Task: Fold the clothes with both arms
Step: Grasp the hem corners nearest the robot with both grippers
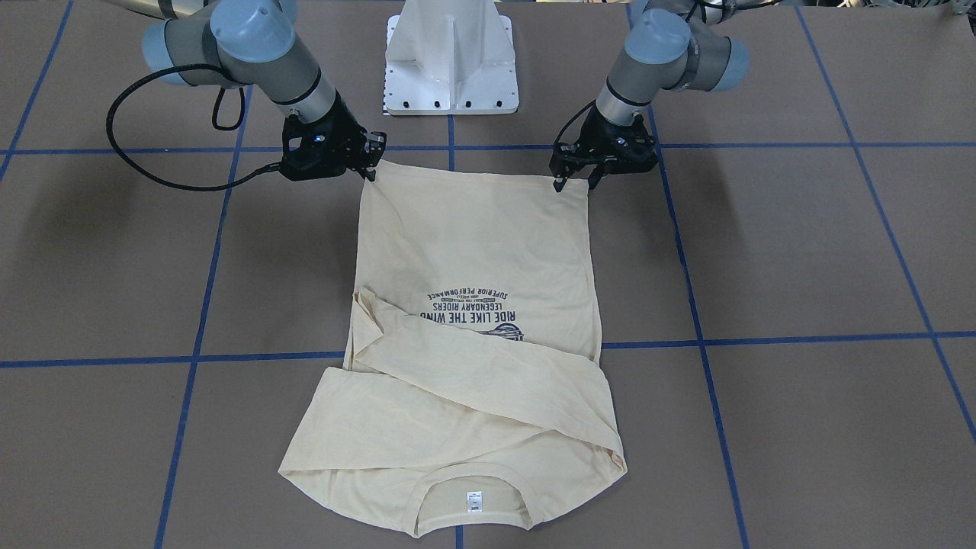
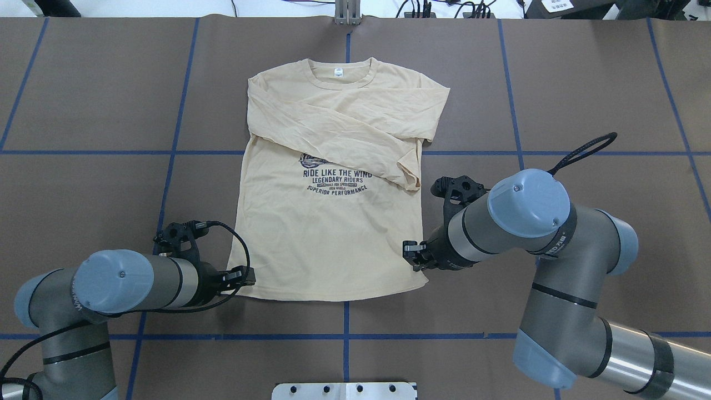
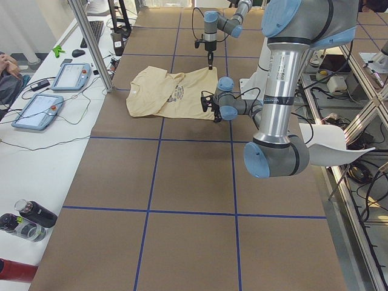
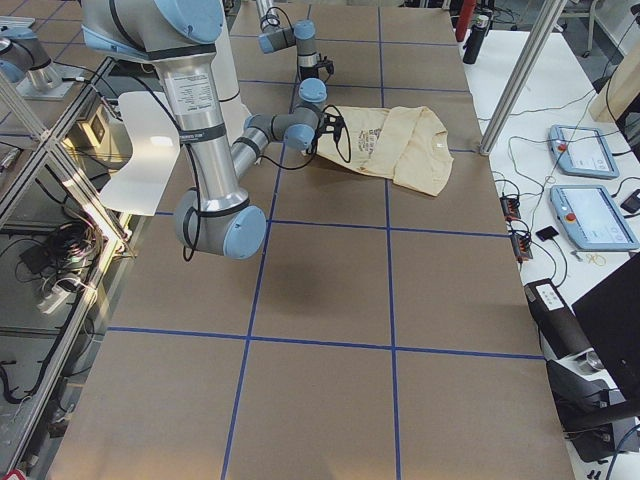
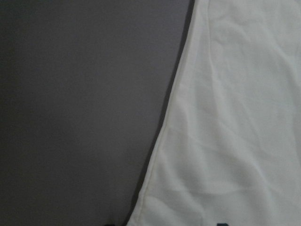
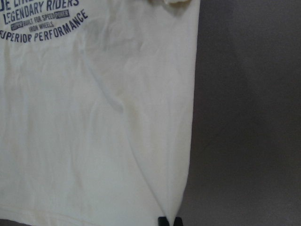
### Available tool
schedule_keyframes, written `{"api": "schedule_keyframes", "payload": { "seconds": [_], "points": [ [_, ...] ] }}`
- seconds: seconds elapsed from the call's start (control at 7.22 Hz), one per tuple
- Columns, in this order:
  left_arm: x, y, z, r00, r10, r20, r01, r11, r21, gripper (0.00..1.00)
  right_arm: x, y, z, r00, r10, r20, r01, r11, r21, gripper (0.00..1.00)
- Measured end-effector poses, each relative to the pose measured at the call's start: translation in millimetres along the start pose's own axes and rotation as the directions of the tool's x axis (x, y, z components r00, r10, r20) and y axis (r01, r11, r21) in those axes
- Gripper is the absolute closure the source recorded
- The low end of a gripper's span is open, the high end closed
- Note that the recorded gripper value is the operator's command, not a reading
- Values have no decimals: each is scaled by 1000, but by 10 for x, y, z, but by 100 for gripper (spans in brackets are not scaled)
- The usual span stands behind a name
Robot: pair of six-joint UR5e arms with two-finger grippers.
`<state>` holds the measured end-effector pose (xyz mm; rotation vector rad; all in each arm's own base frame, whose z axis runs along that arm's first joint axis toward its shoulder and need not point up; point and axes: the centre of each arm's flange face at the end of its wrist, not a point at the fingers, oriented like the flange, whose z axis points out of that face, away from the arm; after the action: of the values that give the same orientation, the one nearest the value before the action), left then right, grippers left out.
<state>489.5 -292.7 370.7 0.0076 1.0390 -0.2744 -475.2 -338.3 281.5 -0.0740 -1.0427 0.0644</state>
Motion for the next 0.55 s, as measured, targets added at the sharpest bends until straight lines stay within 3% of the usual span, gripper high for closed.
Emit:
{"api": "schedule_keyframes", "payload": {
  "seconds": [0.55],
  "points": [
    [32, -5, -33, 1000, -4, 8, 4, 1000, -3, 100, 10, 0, 4, 1000, 1, -2, -1, 1000, -1, 100]
  ]
}}
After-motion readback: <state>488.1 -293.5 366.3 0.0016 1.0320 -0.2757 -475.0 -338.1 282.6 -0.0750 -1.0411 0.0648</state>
